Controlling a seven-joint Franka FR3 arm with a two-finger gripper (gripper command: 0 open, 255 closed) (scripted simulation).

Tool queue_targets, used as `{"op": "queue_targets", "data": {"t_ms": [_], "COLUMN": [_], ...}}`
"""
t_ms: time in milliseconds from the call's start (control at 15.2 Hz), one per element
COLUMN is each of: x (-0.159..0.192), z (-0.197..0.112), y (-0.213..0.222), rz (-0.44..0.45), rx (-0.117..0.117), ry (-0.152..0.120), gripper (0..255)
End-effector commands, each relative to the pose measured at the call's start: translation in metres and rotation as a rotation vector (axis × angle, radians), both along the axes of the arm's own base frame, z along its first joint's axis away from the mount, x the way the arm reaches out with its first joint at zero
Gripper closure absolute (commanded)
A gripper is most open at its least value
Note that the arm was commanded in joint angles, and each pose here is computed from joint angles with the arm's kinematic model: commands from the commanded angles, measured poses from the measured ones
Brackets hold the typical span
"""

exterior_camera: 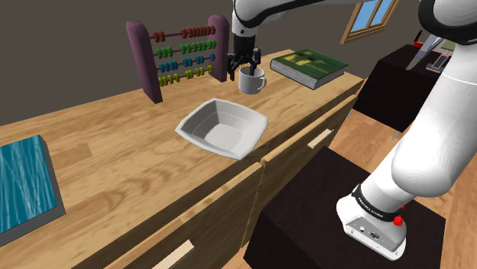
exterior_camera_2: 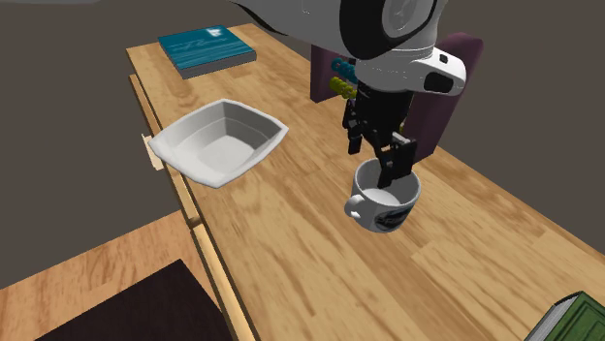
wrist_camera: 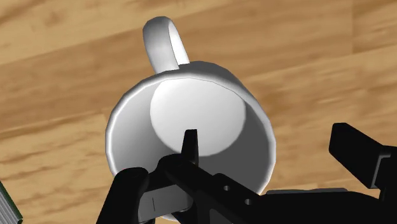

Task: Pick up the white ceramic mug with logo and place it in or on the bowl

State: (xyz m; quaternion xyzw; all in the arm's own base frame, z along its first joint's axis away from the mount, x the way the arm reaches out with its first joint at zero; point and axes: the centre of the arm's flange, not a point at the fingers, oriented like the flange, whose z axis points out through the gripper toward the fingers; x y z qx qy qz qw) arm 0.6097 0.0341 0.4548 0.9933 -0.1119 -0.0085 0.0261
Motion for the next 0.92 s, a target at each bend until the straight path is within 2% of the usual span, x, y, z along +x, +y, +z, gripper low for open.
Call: {"op": "queue_targets", "data": {"t_ms": [0,264,330,858], "x": [0.0,0.0,0.0,0.0], "z": [-0.0005,-0.0005,-0.0005,-0.0005], "y": [-0.0001,-0.0001,-0.0001,-0.0001], "rz": [0.0,0.0,0.0,0.0], "rx": [0.0,0.0,0.0,0.0], "ry": [0.0,0.0,0.0,0.0], "gripper": [0,0,255,255]}}
